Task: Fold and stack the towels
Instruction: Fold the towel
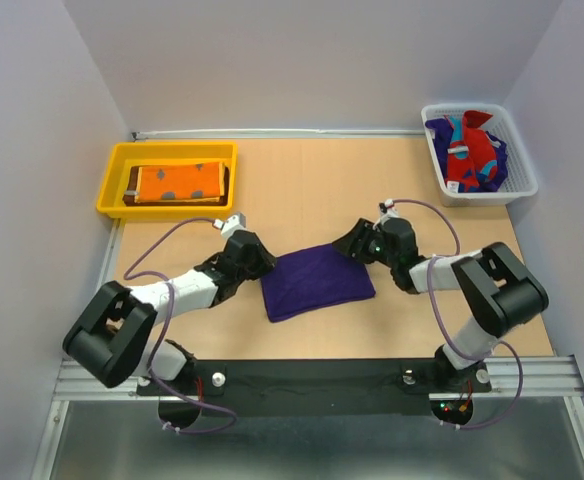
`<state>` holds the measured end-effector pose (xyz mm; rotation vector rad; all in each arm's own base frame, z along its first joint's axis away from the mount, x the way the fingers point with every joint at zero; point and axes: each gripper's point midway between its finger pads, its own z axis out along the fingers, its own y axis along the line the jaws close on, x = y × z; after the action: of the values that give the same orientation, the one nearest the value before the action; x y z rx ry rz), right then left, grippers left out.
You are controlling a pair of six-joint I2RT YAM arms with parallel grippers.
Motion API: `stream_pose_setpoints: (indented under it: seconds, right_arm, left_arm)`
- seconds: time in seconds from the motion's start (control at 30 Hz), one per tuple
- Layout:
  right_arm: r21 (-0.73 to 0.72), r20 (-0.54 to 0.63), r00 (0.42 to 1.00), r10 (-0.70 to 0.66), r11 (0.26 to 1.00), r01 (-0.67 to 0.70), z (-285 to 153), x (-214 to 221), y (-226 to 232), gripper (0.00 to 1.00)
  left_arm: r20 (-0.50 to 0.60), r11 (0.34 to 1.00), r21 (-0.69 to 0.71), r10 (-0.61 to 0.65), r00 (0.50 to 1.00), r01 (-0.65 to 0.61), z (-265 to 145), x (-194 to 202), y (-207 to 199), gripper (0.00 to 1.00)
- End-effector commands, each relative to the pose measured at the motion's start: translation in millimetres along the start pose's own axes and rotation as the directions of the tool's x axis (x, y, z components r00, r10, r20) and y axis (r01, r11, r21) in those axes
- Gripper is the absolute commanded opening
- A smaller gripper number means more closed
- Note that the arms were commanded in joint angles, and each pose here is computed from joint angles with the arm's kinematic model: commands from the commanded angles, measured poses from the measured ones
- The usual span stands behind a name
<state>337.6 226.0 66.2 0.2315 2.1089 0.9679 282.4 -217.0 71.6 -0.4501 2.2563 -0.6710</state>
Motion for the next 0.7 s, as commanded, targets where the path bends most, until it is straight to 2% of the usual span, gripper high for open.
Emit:
stream_pose_setpoints:
  seconds: [0.0,0.13,0.33,0.43,0.5,0.57,0.63,0.67]
  right_arm:
    - [-0.03,0.144,0.989,-0.012,0.999,0.016,13.9,-29.4,-4.5,0.59]
    - [0.011,0.135,0.991,0.023,1.0,-0.025,16.9,-14.5,-37.4,0.58]
    - [0.098,0.15,0.988,0.028,0.994,-0.043,6.5,-7.7,-71.8,0.58]
    - [0.042,0.16,0.985,-0.058,0.998,0.052,-2.0,-23.8,-50.8,0.59]
    - [0.022,0.143,0.979,-0.143,0.99,0.141,2.5,-37.8,-35.5,0.61]
    - [0.02,0.035,0.981,-0.19,0.982,0.189,1.9,-28.9,-31.6,0.63]
    - [-0.019,0.033,0.96,-0.279,0.96,0.28,0.1,-43.2,-9.8,0.64]
    - [-0.001,-0.022,0.957,-0.288,0.958,0.288,-3.2,-35.5,-13.0,0.64]
  left_arm:
    - [0.096,0.997,0.042,-0.065,0.993,0.061,16.5,-17.1,11.4,0.36]
    - [0.062,0.995,-0.003,-0.097,0.993,0.097,24.8,0.3,42.6,0.36]
    - [0.026,0.997,-0.017,-0.08,0.996,0.081,40.7,8.2,48.3,0.36]
    - [0.022,0.998,0.039,-0.048,0.999,0.047,41.9,-3.0,25.9,0.46]
    - [0.03,0.999,0.026,-0.025,0.999,0.024,37.3,-12.6,19.0,0.56]
    - [0.066,1.0,0.018,-0.003,0.998,0.002,34.1,-33.6,3.7,0.6]
    - [0.101,1.0,0.014,0.018,0.995,-0.019,24.1,-53.4,-10.3,0.65]
    - [0.113,0.999,0.016,0.033,0.993,-0.035,19.7,-59.7,-14.9,0.68]
